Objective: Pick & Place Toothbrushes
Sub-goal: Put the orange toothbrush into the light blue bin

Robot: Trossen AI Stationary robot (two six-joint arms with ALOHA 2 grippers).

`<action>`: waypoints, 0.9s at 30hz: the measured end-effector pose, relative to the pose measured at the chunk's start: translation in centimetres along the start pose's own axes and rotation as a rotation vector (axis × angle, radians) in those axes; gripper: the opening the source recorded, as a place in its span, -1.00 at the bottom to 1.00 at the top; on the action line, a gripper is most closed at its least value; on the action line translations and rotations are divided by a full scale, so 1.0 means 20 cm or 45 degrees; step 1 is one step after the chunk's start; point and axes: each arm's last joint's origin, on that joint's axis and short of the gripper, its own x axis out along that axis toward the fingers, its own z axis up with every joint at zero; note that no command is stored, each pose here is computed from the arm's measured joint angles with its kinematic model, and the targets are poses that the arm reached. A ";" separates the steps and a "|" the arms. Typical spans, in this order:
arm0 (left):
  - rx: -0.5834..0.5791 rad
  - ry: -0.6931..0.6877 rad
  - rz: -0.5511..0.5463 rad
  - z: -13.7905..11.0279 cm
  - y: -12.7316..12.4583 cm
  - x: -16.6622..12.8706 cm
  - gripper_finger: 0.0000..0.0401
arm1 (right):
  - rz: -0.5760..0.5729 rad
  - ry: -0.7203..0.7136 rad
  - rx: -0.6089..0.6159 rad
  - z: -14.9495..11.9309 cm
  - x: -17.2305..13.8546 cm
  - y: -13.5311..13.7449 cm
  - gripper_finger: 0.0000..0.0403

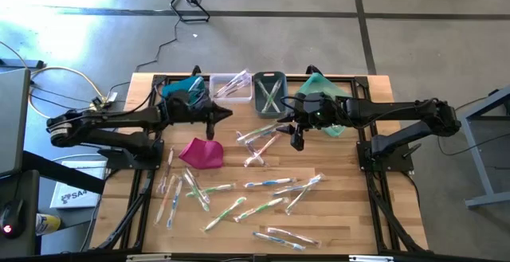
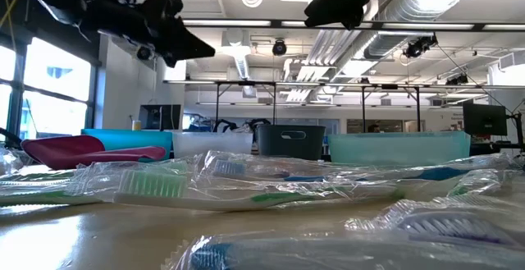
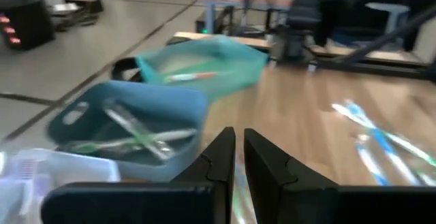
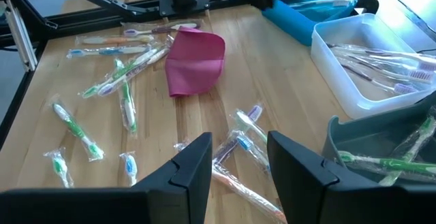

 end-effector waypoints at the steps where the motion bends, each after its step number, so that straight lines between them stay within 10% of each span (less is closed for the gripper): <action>1: 0.005 -0.002 -0.025 0.00 -0.02 -0.01 -0.86 | 0.000 0.000 0.000 0.00 0.00 0.00 -0.33; 27: 0.076 -0.010 -0.236 0.01 -0.22 -0.01 -0.86 | -0.003 0.000 -0.002 0.00 0.00 0.00 -0.33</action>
